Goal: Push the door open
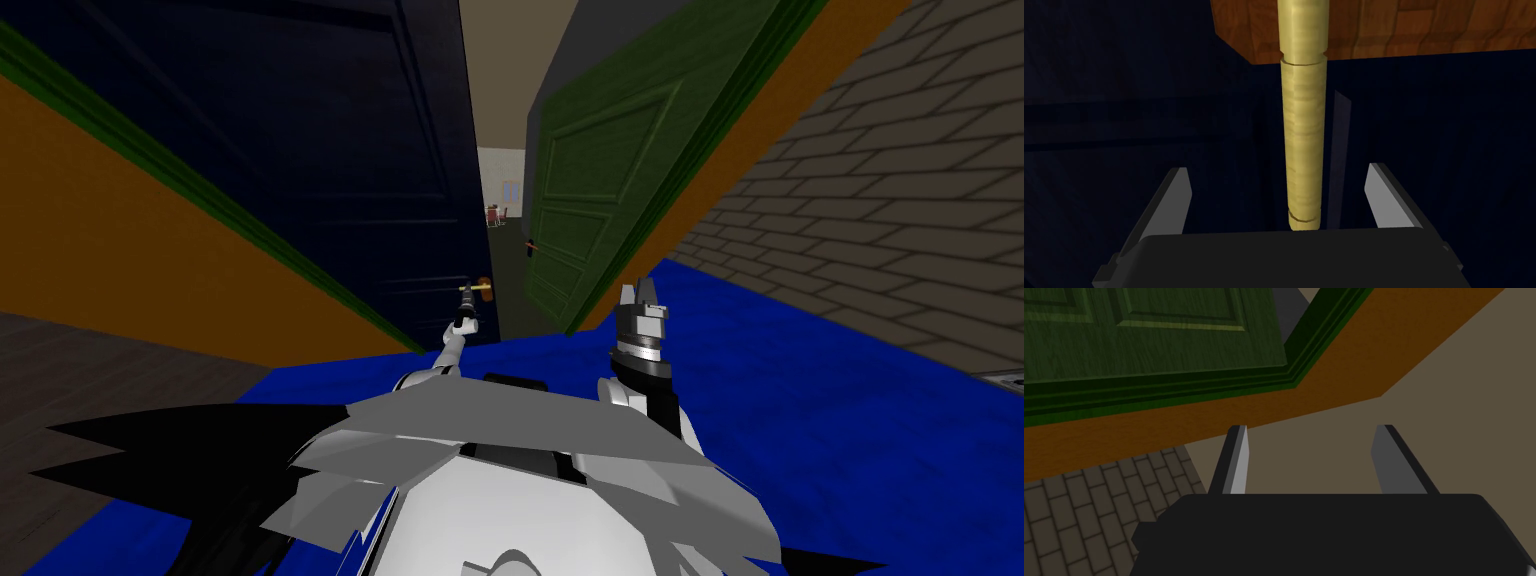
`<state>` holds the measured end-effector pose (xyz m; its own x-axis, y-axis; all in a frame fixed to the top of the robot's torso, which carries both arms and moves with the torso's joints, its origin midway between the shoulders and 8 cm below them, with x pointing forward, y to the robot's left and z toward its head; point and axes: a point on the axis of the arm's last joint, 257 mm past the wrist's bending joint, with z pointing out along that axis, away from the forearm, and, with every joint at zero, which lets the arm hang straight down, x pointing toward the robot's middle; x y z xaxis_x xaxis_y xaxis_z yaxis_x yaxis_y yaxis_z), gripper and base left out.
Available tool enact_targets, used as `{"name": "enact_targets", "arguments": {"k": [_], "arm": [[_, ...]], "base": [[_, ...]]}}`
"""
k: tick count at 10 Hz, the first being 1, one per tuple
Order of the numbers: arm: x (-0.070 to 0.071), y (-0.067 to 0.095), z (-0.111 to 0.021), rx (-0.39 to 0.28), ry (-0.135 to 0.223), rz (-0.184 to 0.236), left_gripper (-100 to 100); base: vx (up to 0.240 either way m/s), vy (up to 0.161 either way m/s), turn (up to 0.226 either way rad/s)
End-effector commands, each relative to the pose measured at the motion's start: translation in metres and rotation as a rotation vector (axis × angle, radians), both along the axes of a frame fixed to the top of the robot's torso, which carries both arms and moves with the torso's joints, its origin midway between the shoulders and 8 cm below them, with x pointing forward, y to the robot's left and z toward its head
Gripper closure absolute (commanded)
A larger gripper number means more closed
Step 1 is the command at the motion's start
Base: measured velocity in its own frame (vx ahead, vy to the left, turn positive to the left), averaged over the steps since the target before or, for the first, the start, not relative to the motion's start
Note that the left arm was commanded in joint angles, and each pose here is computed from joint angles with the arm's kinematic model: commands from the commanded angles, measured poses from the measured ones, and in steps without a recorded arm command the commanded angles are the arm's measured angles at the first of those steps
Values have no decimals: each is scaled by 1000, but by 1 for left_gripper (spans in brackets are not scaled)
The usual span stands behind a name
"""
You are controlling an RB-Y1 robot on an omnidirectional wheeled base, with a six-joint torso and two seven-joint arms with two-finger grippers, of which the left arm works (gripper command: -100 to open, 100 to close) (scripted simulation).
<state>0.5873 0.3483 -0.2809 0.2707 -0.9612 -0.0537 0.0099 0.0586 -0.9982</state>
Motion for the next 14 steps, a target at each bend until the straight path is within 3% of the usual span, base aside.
{"name": "enact_targets", "arguments": {"k": [1,3,4,5,10,14], "arm": [[-1,-4,-3,-12,2,0,-100],[-2,-23,-11,-51,7,-9,-100],[-3,-15,-9,-37,6,-5,-100],[-3,-15,-9,-37,6,-5,100],[-3,-15,-9,-37,6,-5,100],[-2,4,-8,-23,6,13,100]], "base": [[188,44,-23],[192,46,-21],[92,17,-8],[-19,-4,11],[-14,-2,-3],[154,-39,82]]}}
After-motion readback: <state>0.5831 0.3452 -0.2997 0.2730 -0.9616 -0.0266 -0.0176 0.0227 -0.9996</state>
